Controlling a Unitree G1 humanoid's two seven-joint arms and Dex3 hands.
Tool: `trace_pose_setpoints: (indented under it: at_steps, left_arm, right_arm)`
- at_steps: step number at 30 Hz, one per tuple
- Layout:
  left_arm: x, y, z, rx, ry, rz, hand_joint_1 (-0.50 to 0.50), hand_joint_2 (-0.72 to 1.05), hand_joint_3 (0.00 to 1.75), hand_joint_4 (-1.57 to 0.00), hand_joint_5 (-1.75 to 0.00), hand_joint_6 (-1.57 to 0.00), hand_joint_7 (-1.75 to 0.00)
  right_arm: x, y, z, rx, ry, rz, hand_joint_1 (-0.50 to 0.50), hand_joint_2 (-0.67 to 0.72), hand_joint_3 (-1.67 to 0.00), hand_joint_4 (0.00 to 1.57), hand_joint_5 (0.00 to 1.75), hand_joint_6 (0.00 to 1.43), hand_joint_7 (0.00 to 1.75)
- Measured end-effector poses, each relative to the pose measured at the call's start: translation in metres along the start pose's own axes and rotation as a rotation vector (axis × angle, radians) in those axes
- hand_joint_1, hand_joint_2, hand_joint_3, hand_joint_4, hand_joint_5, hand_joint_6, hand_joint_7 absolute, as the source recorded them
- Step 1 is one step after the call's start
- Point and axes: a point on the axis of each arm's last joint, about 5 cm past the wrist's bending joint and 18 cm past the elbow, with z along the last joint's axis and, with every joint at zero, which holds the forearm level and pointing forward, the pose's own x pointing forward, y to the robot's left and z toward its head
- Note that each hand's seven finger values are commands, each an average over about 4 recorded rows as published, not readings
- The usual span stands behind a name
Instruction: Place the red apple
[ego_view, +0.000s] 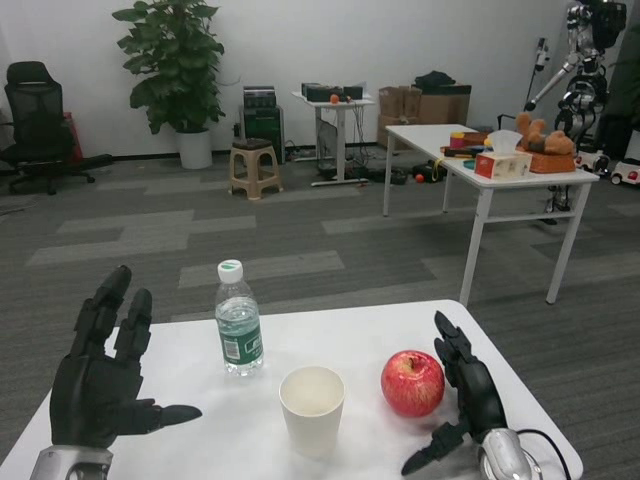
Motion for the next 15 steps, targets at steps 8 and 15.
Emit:
trace_pose_setpoints:
  at_steps: [8, 15]
  left_arm:
    - [-0.001, 0.001, 0.0, 0.001, -0.004, 0.004, -0.3, 0.16, 0.0, 0.0, 0.0, 0.0, -0.35]
    - [-0.002, 0.001, 0.001, 0.003, -0.005, 0.006, -0.3, 0.16, 0.04, 0.0, 0.0, 0.0, -0.35]
  right_arm:
    - [-0.001, -0.013, 0.015, 0.038, -0.104, -0.043, -0.46, 0.53, 0.0, 0.0, 0.0, 0.02, 0.0]
    - [-0.004, -0.021, 0.04, 0.12, -0.273, -0.103, -0.46, 0.53, 0.0, 0.0, 0.0, 0.0, 0.0]
